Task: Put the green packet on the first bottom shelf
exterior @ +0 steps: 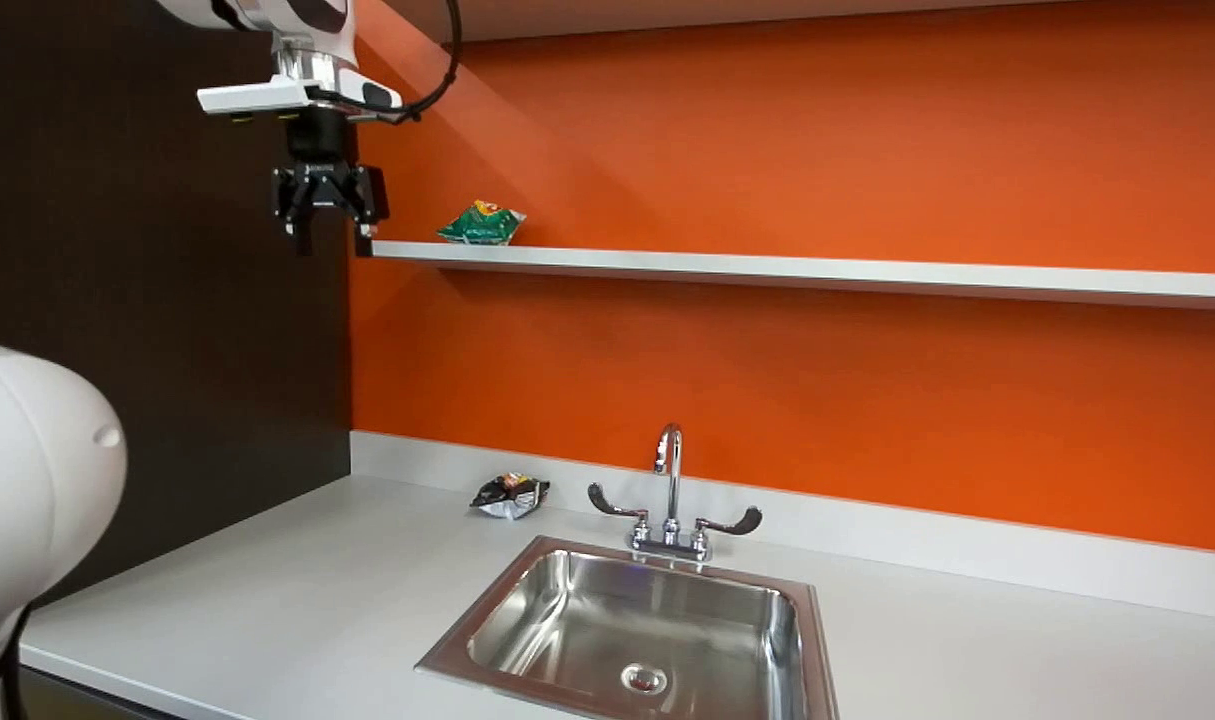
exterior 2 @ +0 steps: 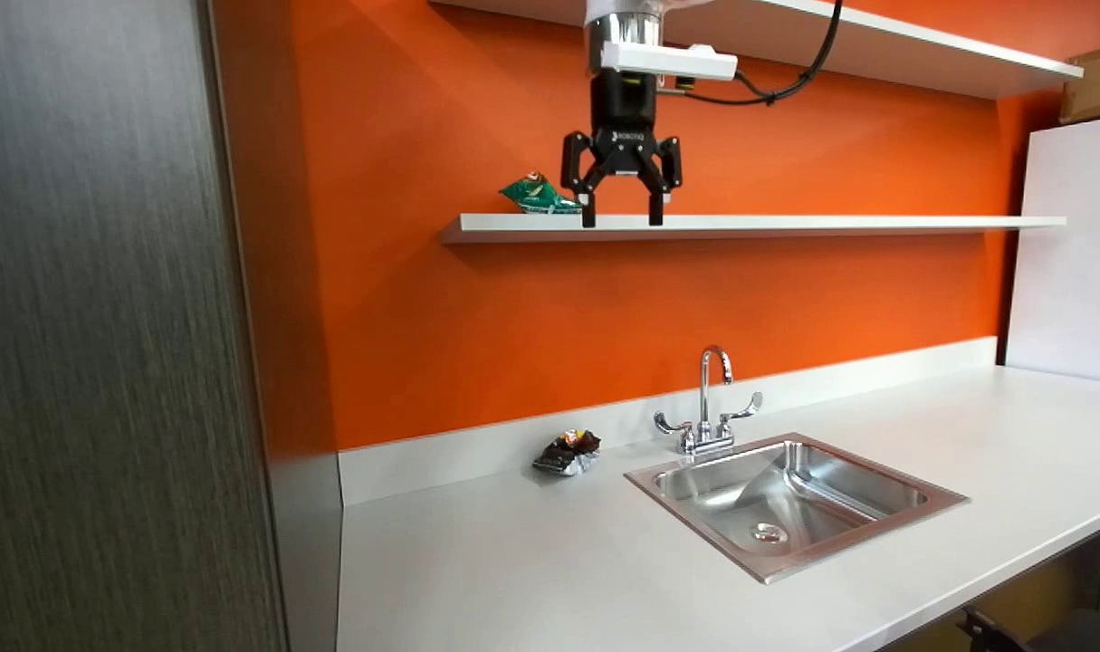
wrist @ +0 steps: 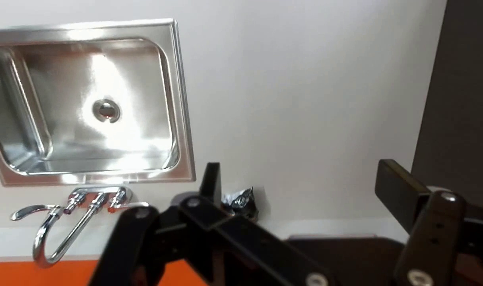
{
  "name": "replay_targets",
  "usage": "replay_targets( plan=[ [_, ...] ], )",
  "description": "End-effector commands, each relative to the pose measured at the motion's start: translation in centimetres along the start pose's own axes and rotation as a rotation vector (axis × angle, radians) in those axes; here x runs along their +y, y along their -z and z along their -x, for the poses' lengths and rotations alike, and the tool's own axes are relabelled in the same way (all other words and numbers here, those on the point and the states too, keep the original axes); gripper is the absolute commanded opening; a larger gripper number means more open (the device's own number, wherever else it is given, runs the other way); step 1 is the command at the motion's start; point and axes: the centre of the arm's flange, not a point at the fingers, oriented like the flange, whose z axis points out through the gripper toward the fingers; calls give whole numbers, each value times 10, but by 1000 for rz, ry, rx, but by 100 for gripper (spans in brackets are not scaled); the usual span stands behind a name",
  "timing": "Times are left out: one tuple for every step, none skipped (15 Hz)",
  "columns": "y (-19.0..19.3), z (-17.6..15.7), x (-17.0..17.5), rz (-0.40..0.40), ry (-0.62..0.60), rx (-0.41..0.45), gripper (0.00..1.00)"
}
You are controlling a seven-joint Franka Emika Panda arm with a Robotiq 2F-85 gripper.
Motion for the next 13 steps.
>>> replay_targets(
  plan=[
    [-51,41,22,-1,164,-50,100],
    [-65,47,24,8,204,-51,100],
    [-80,53,26,11,233,-51,100],
    [-92,57,28,14,258,-49,100],
    [-104,63,28,10,276,-52,100],
    [-114,67,29,4,292,-53,100],
    [-124,72,31,2,303,-57,100],
    [-131,77,32,1,310,-62,100],
    [-137,82,34,13,298,-77,100],
    [-131,63,23,16,280,-97,100],
    [-138,68,24,18,281,-105,100],
    [-141,71,25,19,281,-107,100],
    [-141,73,26,19,281,-106,100]
  ],
)
